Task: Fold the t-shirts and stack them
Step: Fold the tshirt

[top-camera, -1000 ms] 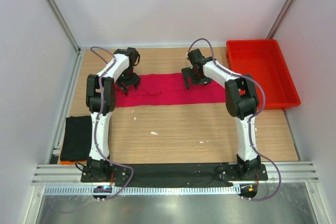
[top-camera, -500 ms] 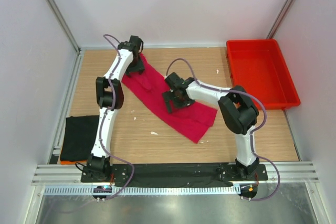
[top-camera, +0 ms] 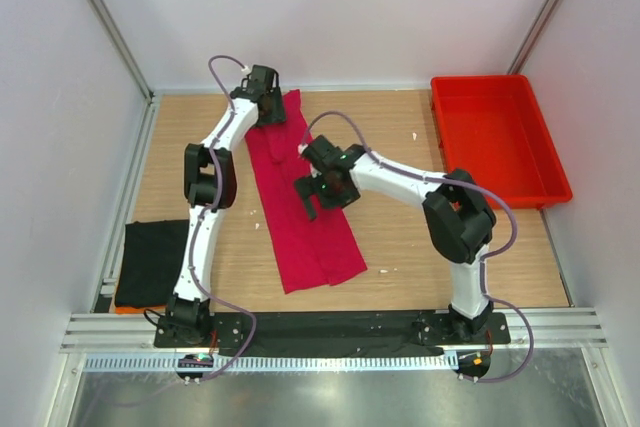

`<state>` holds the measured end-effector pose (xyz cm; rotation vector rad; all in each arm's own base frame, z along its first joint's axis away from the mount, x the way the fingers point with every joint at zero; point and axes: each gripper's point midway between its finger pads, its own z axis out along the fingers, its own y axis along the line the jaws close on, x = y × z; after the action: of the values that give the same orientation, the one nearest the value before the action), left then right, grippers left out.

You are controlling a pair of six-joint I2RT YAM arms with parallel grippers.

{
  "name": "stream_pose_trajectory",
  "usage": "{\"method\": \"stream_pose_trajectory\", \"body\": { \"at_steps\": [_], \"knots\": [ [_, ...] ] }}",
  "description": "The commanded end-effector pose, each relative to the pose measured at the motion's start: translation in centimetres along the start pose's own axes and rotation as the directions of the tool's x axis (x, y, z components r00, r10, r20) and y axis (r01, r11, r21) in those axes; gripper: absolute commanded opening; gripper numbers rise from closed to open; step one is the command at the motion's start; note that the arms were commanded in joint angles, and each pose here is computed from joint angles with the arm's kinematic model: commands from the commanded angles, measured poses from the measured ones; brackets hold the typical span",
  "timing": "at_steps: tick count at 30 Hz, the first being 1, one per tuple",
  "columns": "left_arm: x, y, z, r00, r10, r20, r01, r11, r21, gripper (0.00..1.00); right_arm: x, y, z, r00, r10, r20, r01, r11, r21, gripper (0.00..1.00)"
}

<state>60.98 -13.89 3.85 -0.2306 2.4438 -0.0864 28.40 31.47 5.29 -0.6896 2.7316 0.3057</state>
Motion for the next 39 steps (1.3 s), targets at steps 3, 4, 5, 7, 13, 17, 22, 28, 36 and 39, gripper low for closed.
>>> {"method": "stream_pose_trajectory", "body": {
  "at_steps": [3, 4, 5, 7, 13, 17, 22, 28, 36, 39],
  "knots": [
    [-6.7, -3.5, -8.9, 0.971, -0.085, 0.225, 0.08, 0.996, 0.028, 0.67, -3.4, -6.1, -5.8, 0.977, 0.15, 0.15, -0.156, 0.987, 0.03, 1.0],
    [-5.6, -3.4, -8.8, 0.975, -0.075, 0.208, 0.076, 0.997, 0.001, 0.67, -2.5, -6.9, -5.4, 0.976, 0.165, 0.14, -0.172, 0.984, 0.038, 1.0],
    [-5.3, -3.5, -9.4, 0.975, -0.064, 0.215, 0.07, 0.997, -0.022, 0.67, -2.1, -7.4, -5.4, 0.974, 0.179, 0.139, -0.187, 0.982, 0.041, 1.0],
    [-3.7, -3.7, -9.4, 0.979, -0.03, 0.2, 0.046, 0.996, -0.079, 0.67, -1.2, -8.3, -5.6, 0.967, 0.21, 0.142, -0.218, 0.975, 0.047, 1.0],
    [0.0, -4.8, -5.9, 0.989, 0.019, 0.145, -0.002, 0.993, -0.117, 0.67, -0.3, -9.4, -6.6, 0.943, 0.275, 0.186, -0.289, 0.956, 0.052, 1.0],
    [1.9, -4.7, -2.8, 0.994, 0.017, 0.107, -0.003, 0.991, -0.132, 0.68, 0.2, -9.5, -7.4, 0.942, 0.275, 0.195, -0.29, 0.956, 0.05, 1.0],
    [3.7, -6.0, -0.2, 0.996, -0.046, 0.072, 0.051, 0.996, -0.077, 0.67, 2.1, -10.4, -7.9, 0.939, 0.288, 0.188, -0.304, 0.951, 0.063, 1.0],
    [8.2, -12.2, 0.4, 0.997, 0.034, -0.068, -0.025, 0.991, 0.132, 0.65, 3.3, -11.1, -8.2, 0.933, 0.3, 0.202, -0.318, 0.946, 0.063, 1.0],
    [11.1, -18.1, -3.7, 0.983, 0.165, -0.076, -0.138, 0.951, 0.276, 0.67, 3.8, -10.6, -7.5, 0.924, 0.331, 0.191, -0.338, 0.941, -0.001, 1.0],
    [7.6, -17.9, -6.1, 0.987, 0.164, 0.002, -0.159, 0.953, 0.256, 0.71, 4.9, -10.3, -6.7, 0.921, 0.356, 0.158, -0.357, 0.934, -0.026, 1.0]
  ]
}}
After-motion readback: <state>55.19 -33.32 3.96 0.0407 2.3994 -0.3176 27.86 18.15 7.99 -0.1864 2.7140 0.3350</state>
